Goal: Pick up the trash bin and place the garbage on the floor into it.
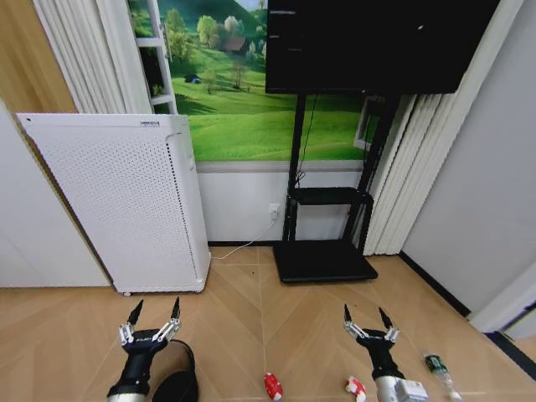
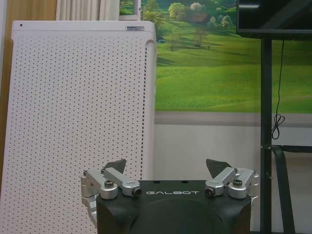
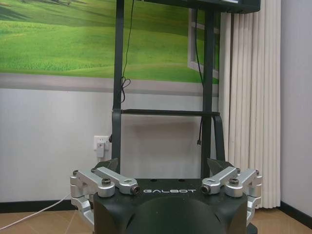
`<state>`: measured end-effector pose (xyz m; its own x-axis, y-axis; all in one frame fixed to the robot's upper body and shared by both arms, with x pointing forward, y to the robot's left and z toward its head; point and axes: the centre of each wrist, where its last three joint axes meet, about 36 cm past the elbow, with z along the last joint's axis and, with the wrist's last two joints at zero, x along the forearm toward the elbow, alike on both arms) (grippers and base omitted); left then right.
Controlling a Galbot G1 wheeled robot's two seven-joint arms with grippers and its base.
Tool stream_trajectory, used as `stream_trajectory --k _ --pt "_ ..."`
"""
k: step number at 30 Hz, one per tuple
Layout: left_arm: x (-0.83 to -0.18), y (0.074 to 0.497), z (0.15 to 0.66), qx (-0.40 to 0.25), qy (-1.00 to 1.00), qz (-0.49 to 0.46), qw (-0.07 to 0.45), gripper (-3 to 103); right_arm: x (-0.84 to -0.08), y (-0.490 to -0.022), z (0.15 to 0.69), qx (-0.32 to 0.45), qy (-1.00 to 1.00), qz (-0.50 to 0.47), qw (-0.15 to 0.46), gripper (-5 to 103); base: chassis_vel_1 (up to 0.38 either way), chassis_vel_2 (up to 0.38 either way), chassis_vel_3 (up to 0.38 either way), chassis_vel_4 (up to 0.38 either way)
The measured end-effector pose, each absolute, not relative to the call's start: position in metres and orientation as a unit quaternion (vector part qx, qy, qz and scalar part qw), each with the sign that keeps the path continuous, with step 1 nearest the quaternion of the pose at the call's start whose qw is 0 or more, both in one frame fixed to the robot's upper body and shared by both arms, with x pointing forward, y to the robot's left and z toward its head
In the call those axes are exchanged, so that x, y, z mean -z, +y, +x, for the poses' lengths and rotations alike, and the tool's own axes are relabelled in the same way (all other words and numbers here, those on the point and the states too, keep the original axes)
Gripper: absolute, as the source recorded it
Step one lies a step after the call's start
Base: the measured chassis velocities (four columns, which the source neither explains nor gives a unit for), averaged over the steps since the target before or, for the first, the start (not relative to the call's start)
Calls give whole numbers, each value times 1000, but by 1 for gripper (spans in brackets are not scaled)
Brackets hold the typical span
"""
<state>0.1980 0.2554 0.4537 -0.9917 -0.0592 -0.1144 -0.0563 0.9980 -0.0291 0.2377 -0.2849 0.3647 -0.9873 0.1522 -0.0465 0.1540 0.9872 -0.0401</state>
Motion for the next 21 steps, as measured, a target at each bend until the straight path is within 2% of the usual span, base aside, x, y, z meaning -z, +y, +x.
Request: stream_trajectory --k 21 --pt "-445 258 195 18 997 -41 55 93 -362 -283 239 20 996 79 19 100 0 0 0 0"
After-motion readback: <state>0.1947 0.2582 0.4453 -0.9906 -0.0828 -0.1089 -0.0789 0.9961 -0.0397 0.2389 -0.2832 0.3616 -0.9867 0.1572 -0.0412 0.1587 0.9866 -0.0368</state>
